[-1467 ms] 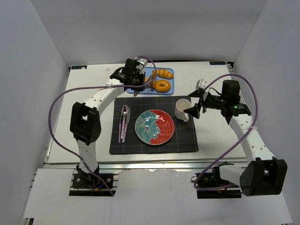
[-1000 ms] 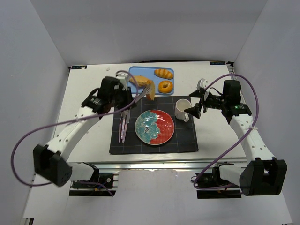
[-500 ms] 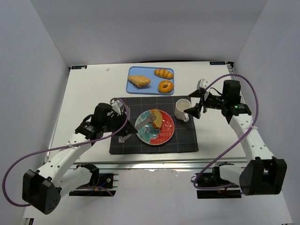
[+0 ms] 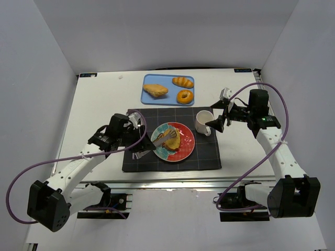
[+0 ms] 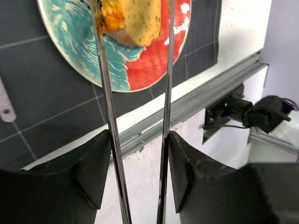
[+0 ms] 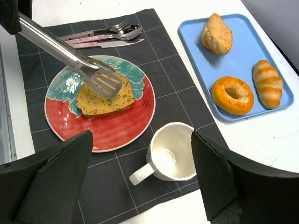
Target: Place the bread
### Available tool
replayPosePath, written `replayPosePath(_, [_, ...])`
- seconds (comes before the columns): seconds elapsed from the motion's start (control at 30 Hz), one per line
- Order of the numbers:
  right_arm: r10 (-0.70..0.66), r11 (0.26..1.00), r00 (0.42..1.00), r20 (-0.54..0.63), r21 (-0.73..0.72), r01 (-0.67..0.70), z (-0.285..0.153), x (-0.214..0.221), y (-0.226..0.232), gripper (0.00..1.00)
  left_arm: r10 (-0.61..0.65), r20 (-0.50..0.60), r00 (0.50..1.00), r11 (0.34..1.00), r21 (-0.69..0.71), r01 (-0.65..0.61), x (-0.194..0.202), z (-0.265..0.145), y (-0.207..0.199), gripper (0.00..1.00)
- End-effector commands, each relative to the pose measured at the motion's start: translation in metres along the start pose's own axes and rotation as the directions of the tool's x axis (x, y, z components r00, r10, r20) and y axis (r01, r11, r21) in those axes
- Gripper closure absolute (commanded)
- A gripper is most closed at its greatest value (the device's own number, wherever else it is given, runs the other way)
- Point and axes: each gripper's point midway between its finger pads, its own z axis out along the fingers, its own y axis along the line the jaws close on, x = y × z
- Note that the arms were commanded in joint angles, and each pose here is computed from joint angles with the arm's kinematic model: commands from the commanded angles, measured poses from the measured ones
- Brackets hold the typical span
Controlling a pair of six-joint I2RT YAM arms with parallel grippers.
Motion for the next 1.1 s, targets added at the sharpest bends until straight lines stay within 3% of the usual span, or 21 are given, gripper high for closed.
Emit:
replayPosePath(0.0, [-0.018, 1.000, 1.000, 0.021, -0.005, 0.018, -0.002, -0.012, -0.001, 0.10, 0.055, 0.048, 0.997, 0.998, -0.032, -0.053, -0.014, -0.012, -0.006, 0.39])
replayPosePath(0.23, [-0.011, 1.000, 1.000, 0.021, -0.013, 0.011, 0.000, -0.010, -0.003, 0.11, 0.109, 0.099, 0.989, 0.987, -0.127, -0.096, -0.036, -0.028, -0.006, 0.41])
replayPosePath(0.57, [-0.015, 1.000, 1.000, 0.023, -0.014, 0.016, 0.000, -0.008, -0.003, 0.10, 0.169, 0.169, 0.971, 0.977, -0.158, -0.142, -0.073, -0.039, -0.025, 0.68])
replayPosePath(0.8, [-0.016, 1.000, 0.999, 0.034, -0.017, 0.017, 0.000, -0.010, -0.002, 0.10, 0.180, 0.282, 0.942, 0.984, -0.041, -0.176, -0.135, -0.005, -0.064, 0.67])
replayPosePath(0.9, [-0.022, 1.000, 0.999, 0.033, -0.012, 0.022, 0.000, -0.011, -0.002, 0.11, 0.175, 0.322, 0.931, 0.984, -0.073, -0.160, -0.167, 0.018, -0.063, 0.65])
replayPosePath(1.07, [-0.038, 0.999, 0.999, 0.032, -0.006, 0.039, -0.002, -0.012, -0.001, 0.11, 0.187, 0.283, 0.941, 0.979, -0.131, -0.155, -0.194, 0.068, -0.047, 0.61])
